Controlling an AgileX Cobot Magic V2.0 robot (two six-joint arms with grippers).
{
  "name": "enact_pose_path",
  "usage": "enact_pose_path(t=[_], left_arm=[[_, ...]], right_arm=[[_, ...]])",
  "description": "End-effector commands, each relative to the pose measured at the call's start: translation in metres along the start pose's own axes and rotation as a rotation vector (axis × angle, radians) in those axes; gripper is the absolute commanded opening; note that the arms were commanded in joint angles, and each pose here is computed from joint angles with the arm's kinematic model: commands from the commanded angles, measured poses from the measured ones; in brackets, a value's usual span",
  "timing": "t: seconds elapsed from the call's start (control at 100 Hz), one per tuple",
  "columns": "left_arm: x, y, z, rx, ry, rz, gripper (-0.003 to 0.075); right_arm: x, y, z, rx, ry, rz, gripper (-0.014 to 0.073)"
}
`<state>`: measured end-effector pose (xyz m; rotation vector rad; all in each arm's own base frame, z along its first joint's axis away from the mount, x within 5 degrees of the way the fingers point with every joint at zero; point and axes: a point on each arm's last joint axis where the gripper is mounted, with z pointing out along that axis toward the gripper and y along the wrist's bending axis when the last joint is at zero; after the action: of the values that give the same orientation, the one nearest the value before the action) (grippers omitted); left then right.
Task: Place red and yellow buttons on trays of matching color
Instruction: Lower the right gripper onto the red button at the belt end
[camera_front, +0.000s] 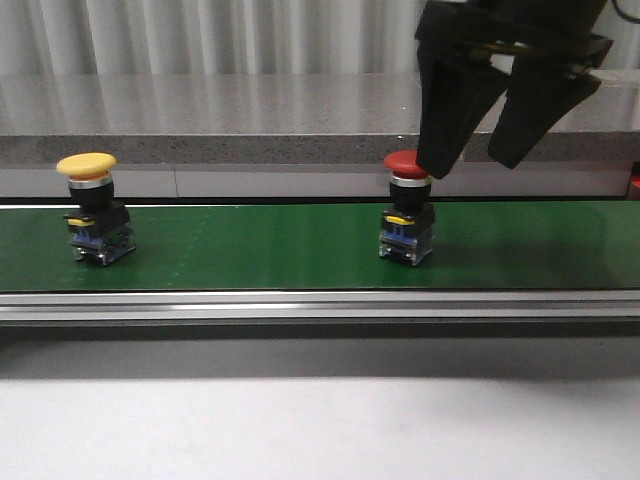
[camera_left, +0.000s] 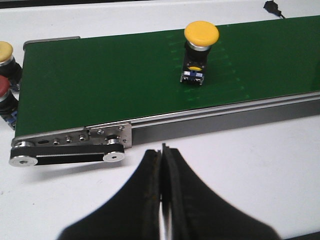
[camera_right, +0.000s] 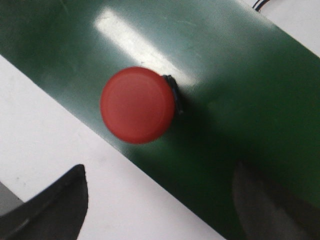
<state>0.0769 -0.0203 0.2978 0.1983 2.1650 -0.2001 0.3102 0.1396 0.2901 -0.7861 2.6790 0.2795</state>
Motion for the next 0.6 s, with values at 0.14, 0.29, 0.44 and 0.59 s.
enact_pose_path(t=[0.14,0.29,0.44,0.59], left_arm=[[-0.012,-0.002,-0.004,0.014,-0.082,-0.010,-0.0020],[-0.012,-0.002,-0.004,0.014,-0.082,-0.010,-0.0020],[-0.012,-0.002,-0.004,0.014,-0.082,-0.010,-0.0020],[-0.012,-0.002,-0.004,0.014,-0.082,-0.010,-0.0020]], right_arm=[[-0.021,-0.003,-0.002,0.012,-0.096,-0.018,0.0589],[-0.026,-0.005,0.003,0.013,-0.095,-0.017,0.0506],[-0.026,-0.005,0.003,0.014,-0.096,-0.018,0.0199],[-0.027,-0.005,-0.005,0.024,-0.134,-0.012,0.0022]])
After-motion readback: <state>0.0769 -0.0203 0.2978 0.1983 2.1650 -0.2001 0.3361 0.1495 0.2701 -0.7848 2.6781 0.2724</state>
